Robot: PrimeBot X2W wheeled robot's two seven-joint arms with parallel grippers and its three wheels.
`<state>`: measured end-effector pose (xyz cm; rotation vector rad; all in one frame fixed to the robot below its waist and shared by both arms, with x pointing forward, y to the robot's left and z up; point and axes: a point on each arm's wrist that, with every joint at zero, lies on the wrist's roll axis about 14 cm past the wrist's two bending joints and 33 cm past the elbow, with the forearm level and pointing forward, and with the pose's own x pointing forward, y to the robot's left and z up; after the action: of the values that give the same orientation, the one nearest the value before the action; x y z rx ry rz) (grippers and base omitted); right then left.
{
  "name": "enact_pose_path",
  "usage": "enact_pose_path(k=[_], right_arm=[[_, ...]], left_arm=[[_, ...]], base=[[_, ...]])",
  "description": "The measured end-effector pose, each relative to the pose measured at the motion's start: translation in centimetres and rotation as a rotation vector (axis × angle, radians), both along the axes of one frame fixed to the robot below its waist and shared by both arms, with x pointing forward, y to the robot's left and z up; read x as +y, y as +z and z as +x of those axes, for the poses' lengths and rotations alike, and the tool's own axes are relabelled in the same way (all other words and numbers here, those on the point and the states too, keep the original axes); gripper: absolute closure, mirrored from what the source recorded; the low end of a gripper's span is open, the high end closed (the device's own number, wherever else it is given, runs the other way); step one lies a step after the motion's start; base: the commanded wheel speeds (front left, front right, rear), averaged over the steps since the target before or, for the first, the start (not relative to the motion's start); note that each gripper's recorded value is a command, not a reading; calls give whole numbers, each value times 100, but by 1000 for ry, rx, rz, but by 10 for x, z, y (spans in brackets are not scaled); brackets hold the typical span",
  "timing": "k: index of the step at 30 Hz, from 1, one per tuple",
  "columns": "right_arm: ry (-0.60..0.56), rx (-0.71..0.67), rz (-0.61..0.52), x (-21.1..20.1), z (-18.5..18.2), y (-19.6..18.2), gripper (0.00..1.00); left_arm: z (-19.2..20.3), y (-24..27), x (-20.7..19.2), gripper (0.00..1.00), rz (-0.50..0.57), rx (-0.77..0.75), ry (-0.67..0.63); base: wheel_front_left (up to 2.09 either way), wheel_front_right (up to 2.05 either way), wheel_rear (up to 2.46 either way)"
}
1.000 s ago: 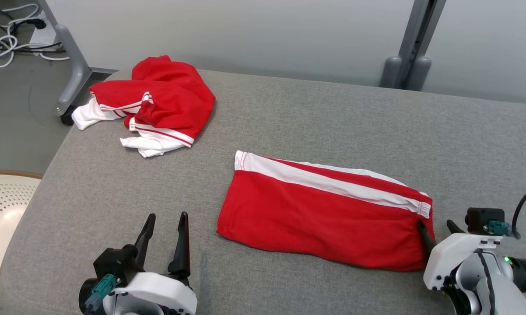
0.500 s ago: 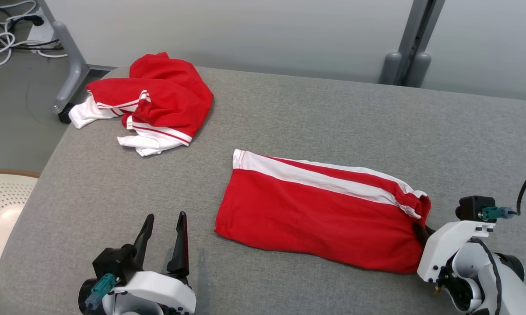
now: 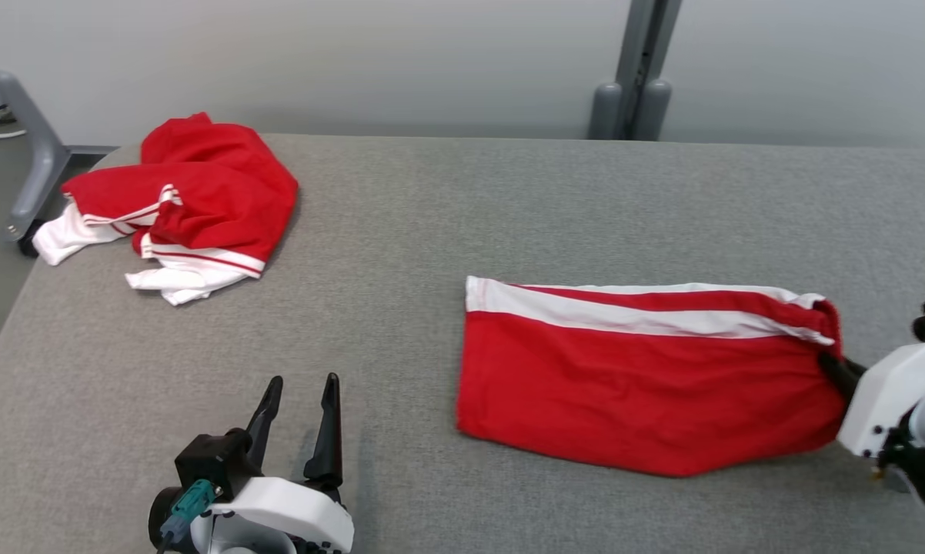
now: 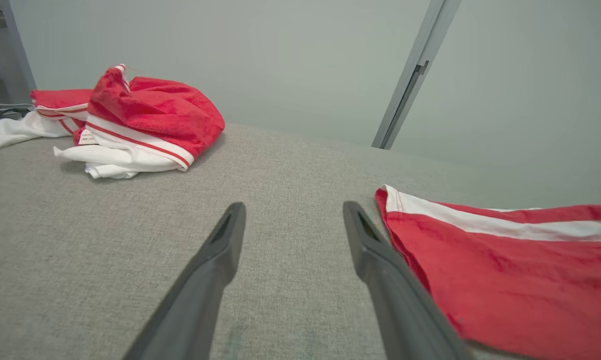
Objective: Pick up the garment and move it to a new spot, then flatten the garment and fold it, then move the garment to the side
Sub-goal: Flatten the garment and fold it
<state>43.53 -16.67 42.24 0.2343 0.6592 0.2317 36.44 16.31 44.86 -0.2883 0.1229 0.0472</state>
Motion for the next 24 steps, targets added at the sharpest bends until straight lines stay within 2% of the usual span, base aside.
enact_pose_path(k=[5, 10, 16, 24], right_arm=[[-79, 8, -57, -48, -8, 7, 100], [-116, 8, -49, -60, -12, 13, 100], [-102, 18, 105, -29, -17, 21, 100], [7, -20, 272, 25, -22, 53, 100]], left_arm=[[7, -2, -17, 0, -7, 3, -52], [13, -3, -29, 0, -14, 3, -88], [13, -3, -37, 0, -12, 5, -113], [10, -2, -40, 0, -12, 2, -124]], base=[[0, 0, 0], [0, 0, 0], [0, 0, 0], [0, 0, 0]])
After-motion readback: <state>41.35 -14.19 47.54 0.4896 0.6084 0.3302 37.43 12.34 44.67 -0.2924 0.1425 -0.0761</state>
